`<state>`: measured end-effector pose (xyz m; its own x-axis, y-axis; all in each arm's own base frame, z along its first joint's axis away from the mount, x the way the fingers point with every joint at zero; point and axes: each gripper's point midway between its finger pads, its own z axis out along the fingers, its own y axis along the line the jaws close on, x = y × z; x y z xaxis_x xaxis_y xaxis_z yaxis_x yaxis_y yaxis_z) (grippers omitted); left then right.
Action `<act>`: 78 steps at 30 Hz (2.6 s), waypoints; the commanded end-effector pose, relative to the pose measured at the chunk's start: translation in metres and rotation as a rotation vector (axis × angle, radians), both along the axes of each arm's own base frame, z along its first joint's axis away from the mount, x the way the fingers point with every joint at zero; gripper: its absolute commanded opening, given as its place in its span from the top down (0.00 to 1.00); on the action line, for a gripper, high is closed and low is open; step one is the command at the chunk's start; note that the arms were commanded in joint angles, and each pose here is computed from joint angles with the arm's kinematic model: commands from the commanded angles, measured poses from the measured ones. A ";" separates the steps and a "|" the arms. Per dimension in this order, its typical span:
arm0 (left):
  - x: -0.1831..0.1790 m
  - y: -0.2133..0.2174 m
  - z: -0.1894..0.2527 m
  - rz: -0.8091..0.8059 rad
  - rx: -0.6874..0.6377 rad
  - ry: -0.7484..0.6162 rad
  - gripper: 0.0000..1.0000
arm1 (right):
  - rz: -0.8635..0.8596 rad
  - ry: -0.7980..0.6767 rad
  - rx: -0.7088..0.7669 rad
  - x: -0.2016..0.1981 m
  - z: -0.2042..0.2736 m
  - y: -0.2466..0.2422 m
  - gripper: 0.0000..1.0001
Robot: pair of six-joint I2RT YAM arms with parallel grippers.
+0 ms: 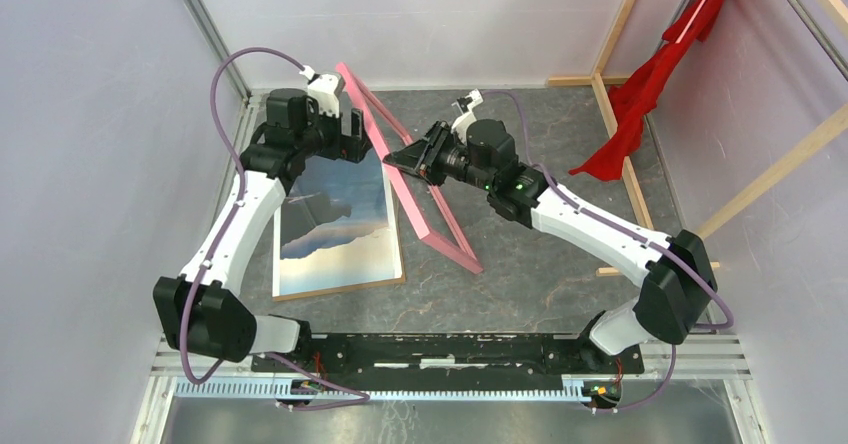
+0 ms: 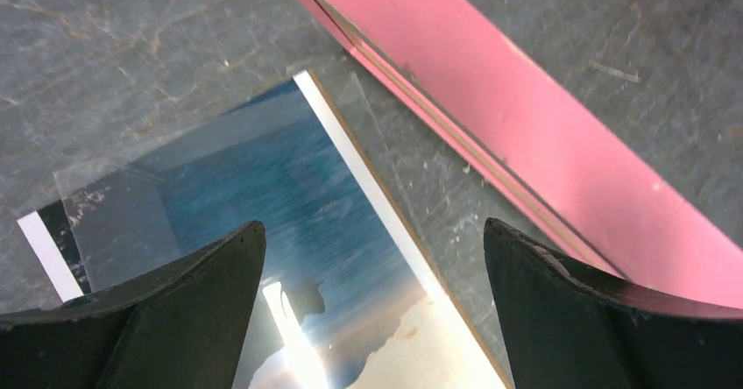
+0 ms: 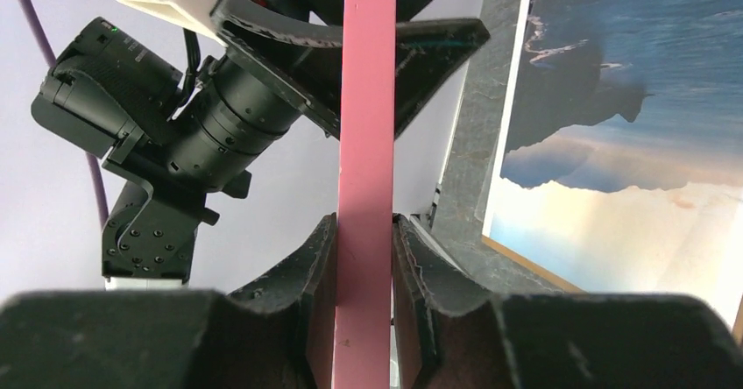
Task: Put the photo into the frame
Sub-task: Turn over the photo frame at the center of the board.
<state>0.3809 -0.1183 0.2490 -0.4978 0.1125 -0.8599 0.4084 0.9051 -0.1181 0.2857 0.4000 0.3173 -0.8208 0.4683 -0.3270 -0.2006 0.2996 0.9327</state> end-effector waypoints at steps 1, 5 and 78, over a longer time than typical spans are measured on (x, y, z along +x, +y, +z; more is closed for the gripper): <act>0.023 -0.012 0.049 0.046 -0.091 -0.135 0.00 | 0.084 -0.051 0.137 -0.012 0.048 0.003 0.84; 0.028 -0.025 0.045 0.033 -0.084 -0.126 0.00 | 0.104 -0.062 0.112 -0.004 0.038 0.000 0.55; 0.026 0.019 -0.050 0.049 0.233 0.112 0.00 | -0.188 0.053 -1.315 0.039 -0.246 -0.318 0.92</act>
<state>0.4082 -0.1011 0.1781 -0.6524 0.2513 -0.7150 0.3312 0.9431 0.0293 0.3073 0.0862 0.0690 -0.8399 -0.0163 -0.5426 -0.0134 0.9999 -0.0094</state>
